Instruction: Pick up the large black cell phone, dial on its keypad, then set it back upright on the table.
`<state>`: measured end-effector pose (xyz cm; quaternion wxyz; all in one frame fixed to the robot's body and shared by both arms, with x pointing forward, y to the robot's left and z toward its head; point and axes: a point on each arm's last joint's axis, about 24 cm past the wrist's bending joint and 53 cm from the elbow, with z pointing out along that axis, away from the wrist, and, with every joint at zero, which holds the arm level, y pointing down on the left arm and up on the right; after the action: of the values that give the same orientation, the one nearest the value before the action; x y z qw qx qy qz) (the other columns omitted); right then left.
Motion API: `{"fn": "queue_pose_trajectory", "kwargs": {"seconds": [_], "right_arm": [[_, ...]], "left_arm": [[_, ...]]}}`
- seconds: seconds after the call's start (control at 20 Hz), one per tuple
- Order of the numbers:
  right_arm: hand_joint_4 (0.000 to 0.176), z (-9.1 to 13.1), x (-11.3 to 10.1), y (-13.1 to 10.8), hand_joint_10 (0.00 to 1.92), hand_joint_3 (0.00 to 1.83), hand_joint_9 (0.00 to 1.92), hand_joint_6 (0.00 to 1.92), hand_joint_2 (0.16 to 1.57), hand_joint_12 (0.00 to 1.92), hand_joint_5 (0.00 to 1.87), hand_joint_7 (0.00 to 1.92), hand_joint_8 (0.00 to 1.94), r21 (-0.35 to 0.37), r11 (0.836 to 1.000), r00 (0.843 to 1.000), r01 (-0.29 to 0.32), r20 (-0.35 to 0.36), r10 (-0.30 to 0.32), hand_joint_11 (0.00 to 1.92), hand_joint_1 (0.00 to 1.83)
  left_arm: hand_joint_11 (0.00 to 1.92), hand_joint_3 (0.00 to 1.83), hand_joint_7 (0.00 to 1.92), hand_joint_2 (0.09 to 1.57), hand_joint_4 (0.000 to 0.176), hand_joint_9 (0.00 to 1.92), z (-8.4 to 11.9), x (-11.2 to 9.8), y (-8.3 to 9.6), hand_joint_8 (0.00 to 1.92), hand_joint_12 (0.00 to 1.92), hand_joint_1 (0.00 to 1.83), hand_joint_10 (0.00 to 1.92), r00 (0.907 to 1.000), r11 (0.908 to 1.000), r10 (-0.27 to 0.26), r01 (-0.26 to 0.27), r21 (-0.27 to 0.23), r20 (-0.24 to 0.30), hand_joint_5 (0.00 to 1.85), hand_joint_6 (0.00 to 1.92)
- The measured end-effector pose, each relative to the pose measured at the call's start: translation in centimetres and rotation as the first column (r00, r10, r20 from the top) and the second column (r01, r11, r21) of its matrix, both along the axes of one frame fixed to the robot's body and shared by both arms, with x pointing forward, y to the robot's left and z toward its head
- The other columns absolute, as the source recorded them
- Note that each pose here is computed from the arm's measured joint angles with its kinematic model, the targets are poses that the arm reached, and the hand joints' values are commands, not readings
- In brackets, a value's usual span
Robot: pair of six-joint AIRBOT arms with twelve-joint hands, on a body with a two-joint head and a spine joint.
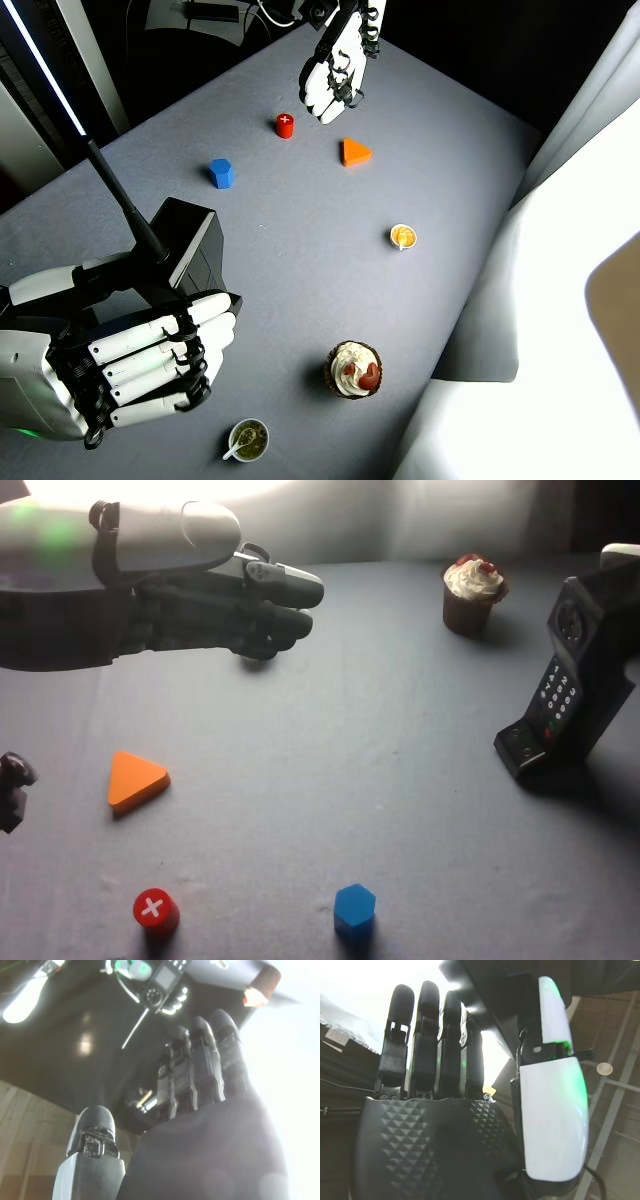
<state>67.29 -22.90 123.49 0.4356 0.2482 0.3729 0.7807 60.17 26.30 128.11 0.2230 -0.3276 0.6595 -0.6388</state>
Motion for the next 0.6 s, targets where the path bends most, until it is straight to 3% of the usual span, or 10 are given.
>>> {"fn": "queue_pose_trajectory", "kwargs": {"seconds": [0.1,0.2,0.45,0.6], "right_arm": [[0.0,0.01,0.01,-0.03,0.0,0.0,0.35,0.0,0.99,0.95,0.47,0.4,0.0,0.0,1.0,1.0,0.001,0.0,-0.001,0.01,0.89],[0.0,0.0,0.03,-0.03,0.0,0.0,0.24,0.0,1.01,0.68,0.38,0.32,0.0,-0.001,1.0,1.0,0.001,0.0,-0.001,0.0,0.82],[0.025,-0.01,0.07,-0.06,0.0,0.0,0.04,0.0,0.98,0.23,0.13,0.1,0.0,-0.003,1.0,1.0,0.002,0.0,-0.002,0.0,0.67],[0.033,-0.2,-0.16,0.37,0.0,0.0,0.0,0.0,0.96,0.01,0.01,0.0,0.0,0.001,1.0,1.0,-0.01,-0.01,0.01,0.0,0.49]], "left_arm": [[0.0,0.0,0.32,1.21,0.017,0.25,0.02,-0.03,-0.03,0.0,0.49,0.01,0.0,1.0,1.0,-0.002,0.002,-0.001,0.0,0.25,0.0],[0.0,0.0,0.31,1.21,0.012,0.24,0.01,-0.02,-0.03,0.0,0.45,0.01,0.0,1.0,1.0,-0.001,0.001,-0.001,0.0,0.25,0.0],[0.0,0.0,0.31,1.21,0.021,0.24,0.02,-0.02,-0.01,0.0,0.49,0.02,0.0,1.0,1.0,-0.001,0.001,-0.001,0.0,0.25,0.0],[0.0,0.0,0.32,1.2,0.016,0.25,0.04,0.07,0.18,0.0,0.51,0.04,0.0,1.0,1.0,0.003,-0.003,0.0,0.001,0.27,0.0]]}}
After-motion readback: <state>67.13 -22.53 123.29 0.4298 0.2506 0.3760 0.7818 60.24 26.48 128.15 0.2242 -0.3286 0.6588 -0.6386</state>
